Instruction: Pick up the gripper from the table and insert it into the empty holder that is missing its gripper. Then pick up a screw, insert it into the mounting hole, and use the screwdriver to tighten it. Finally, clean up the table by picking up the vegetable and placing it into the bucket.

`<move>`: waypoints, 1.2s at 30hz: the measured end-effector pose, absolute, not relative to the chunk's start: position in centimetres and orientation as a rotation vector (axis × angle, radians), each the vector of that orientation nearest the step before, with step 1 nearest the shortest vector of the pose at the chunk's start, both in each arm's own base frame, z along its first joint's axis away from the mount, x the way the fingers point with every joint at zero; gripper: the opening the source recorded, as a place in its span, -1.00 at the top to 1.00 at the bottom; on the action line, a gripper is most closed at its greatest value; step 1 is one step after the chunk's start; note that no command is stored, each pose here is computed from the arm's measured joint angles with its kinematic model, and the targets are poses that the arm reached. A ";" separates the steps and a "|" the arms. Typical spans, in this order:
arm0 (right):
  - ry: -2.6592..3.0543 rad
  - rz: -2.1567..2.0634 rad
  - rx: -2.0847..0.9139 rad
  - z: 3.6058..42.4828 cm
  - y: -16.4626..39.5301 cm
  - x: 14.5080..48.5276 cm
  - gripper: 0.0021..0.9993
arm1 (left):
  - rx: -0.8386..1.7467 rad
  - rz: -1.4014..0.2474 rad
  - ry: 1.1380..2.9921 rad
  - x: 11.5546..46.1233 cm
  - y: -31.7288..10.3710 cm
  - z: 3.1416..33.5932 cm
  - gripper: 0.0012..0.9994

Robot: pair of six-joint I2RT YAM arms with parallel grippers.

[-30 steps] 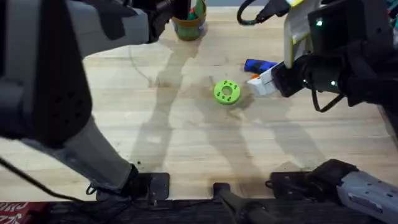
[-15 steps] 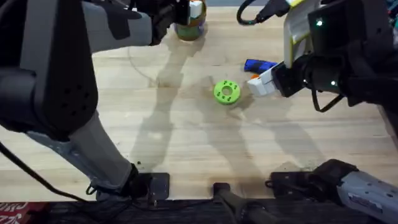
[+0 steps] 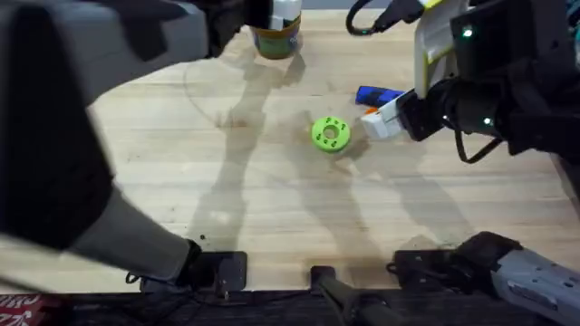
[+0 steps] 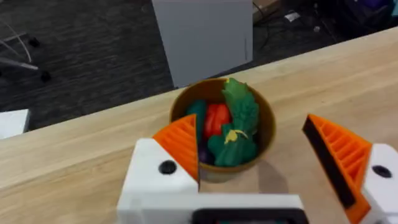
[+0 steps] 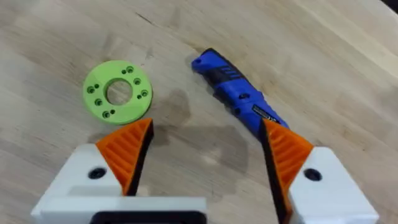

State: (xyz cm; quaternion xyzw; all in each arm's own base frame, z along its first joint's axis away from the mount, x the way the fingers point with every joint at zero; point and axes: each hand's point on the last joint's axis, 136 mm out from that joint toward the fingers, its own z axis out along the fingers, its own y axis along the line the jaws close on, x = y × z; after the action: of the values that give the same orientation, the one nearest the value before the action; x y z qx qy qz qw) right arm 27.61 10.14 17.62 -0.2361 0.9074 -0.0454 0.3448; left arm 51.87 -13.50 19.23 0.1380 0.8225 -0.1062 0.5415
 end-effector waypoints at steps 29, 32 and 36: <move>2.024 0.030 -0.410 28.1 7.7 22.9 -0.96 | 0.496 -0.161 2.166 17.9 -6.0 30.6 -0.97; 2.024 0.030 -0.410 28.1 7.7 22.9 -0.96 | 0.495 -0.161 2.157 17.6 -6.0 30.7 -0.97; 2.029 0.029 -0.411 28.0 7.7 22.9 -0.96 | 0.495 -0.161 2.159 17.6 -6.0 30.7 -0.97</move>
State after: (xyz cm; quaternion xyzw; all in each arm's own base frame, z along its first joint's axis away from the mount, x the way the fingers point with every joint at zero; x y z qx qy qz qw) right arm 22.90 7.69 27.99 -0.1708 0.8427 0.0121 0.5105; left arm 17.64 -5.98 30.68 0.1996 0.8709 -0.0650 0.4444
